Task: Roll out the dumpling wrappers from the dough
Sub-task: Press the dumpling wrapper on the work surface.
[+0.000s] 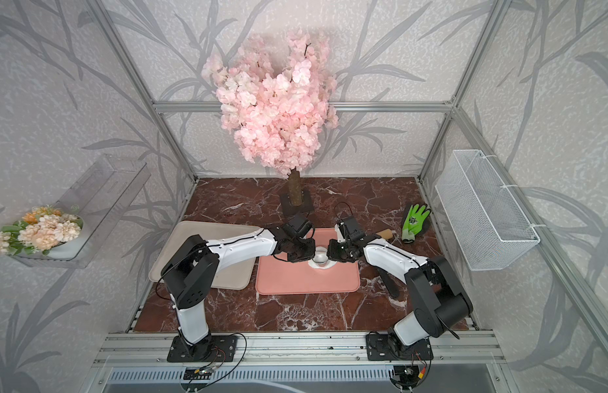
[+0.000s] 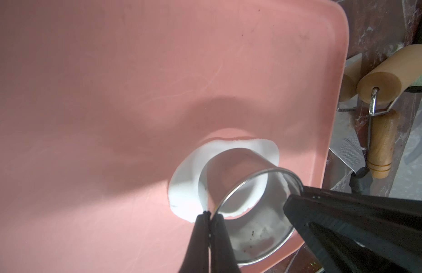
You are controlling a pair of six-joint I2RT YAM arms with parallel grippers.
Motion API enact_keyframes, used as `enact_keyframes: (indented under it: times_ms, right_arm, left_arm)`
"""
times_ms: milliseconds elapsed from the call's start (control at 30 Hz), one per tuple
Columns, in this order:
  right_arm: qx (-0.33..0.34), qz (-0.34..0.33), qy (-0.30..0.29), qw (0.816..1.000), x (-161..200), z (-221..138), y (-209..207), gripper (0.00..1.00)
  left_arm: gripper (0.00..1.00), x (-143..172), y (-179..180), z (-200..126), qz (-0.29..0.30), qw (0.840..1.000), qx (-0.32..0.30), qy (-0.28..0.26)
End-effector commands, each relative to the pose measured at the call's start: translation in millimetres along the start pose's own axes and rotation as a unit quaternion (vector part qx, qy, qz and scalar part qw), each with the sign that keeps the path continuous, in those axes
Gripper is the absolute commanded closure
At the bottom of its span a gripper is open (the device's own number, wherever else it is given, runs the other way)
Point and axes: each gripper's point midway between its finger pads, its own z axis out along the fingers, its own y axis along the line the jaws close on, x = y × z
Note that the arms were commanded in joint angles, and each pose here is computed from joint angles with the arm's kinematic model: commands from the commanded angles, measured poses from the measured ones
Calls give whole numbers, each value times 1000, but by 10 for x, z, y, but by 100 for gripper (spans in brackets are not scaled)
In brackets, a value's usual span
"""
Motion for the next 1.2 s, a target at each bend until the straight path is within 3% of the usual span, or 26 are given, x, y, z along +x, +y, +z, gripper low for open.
enact_keyframes:
  times_ms: [0, 600, 1167]
  right_arm:
    - [-5, -3, -19, 1000, -117, -8, 75, 87]
    - [27, 9, -8, 1000, -56, 144, -106, 95]
    - [78, 18, 12, 997, 130, 300, -427, 100]
  left_arm:
    - [100, -23, -37, 26, 7, 1000, -4, -1]
    - [100, 22, -44, 100, 6, 1000, -2, 13]
    - [100, 318, 317, 289, -18, 998, -27, 47]
